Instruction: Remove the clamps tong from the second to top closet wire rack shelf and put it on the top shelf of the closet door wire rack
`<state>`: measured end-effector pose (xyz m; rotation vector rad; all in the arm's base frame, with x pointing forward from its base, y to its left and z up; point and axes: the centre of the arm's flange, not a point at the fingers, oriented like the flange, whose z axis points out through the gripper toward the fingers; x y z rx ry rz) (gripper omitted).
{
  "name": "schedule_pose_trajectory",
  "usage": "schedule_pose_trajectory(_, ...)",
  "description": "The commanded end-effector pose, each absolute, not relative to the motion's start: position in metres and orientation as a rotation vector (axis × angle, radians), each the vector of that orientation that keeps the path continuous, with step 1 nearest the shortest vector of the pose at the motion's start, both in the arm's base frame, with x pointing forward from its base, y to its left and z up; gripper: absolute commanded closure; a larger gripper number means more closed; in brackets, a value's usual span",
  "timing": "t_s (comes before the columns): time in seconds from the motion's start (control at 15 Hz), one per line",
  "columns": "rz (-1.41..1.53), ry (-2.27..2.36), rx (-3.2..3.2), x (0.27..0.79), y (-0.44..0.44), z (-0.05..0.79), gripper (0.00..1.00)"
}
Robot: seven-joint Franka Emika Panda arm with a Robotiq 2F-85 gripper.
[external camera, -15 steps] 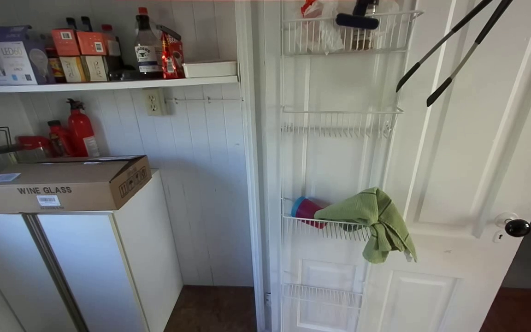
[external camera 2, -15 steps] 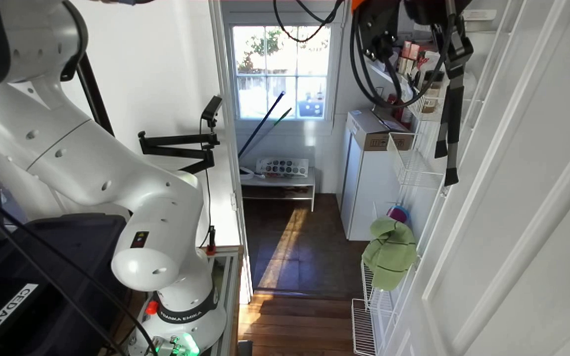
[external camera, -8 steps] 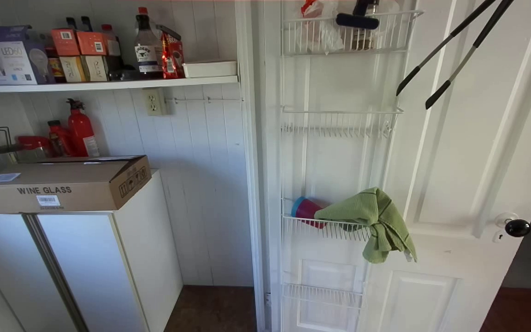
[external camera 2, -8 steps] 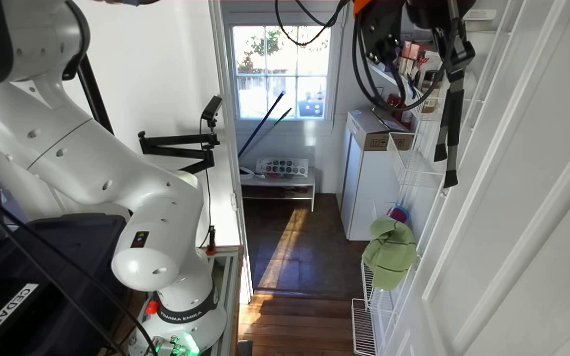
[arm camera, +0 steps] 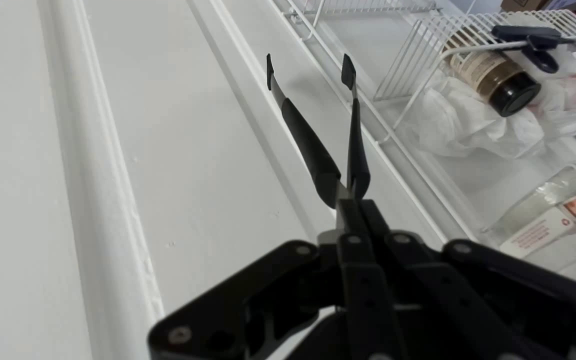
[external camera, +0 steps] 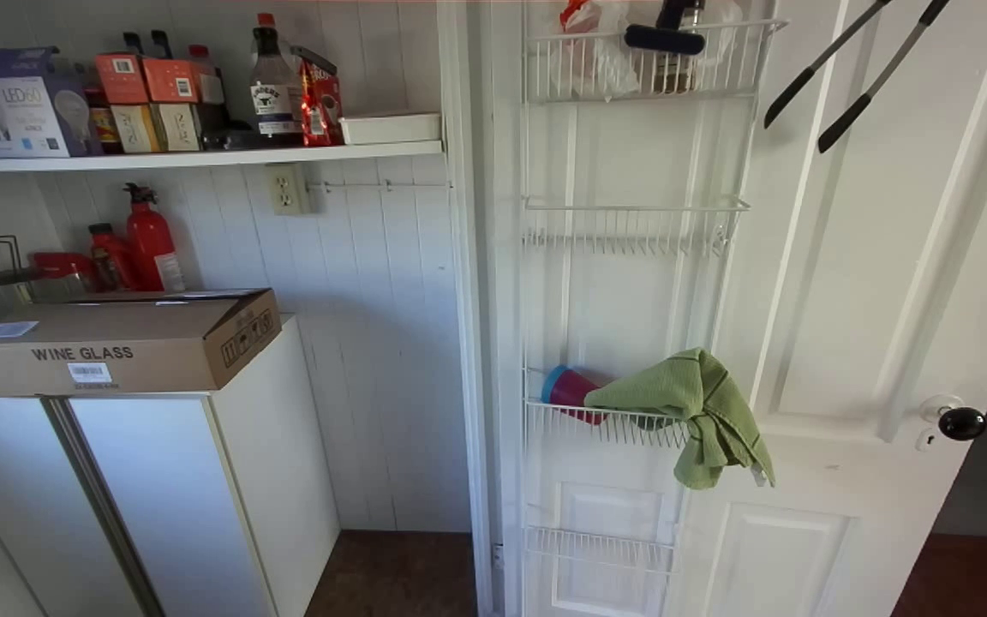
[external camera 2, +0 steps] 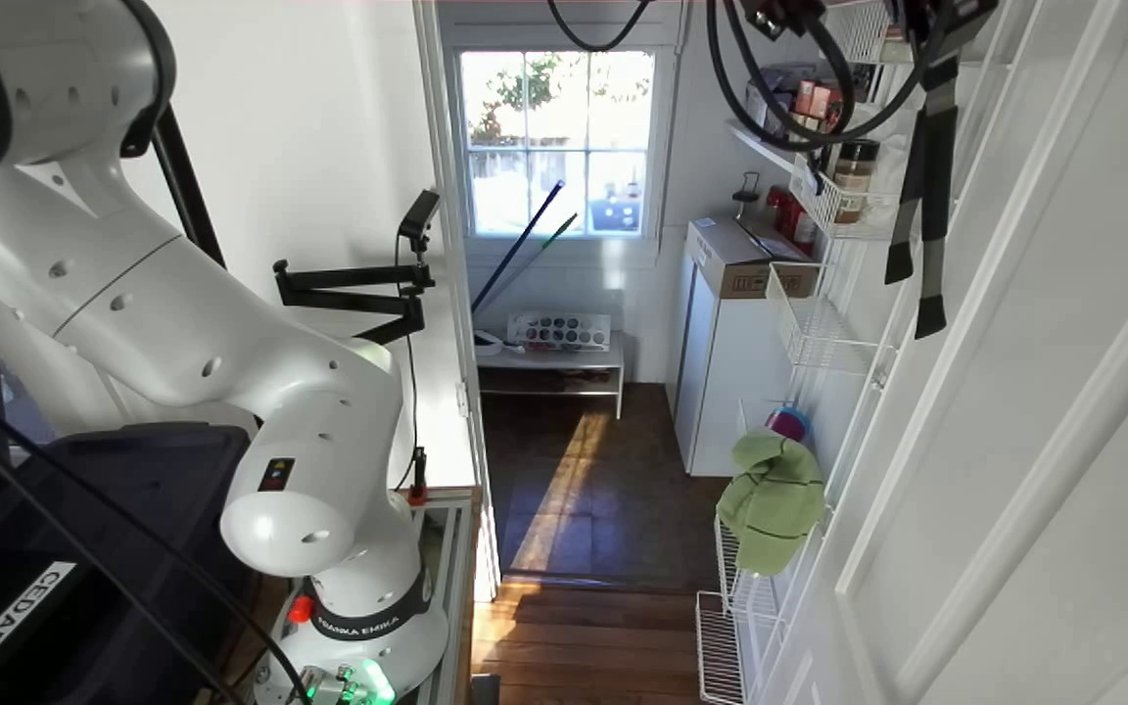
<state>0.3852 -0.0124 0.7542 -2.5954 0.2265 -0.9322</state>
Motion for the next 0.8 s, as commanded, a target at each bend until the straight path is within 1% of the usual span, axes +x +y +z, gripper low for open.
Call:
schedule_pose_trajectory(0.0,-0.940,0.197,-2.595,0.376,-0.023,0.796,0.99)
schedule_pose_trajectory(0.33,-0.916,0.204,-2.606,0.364,-0.032,0.824,0.99)
schedule_pose_trajectory(0.73,-0.956,0.207,-2.570,0.357,-0.033,0.852,0.99)
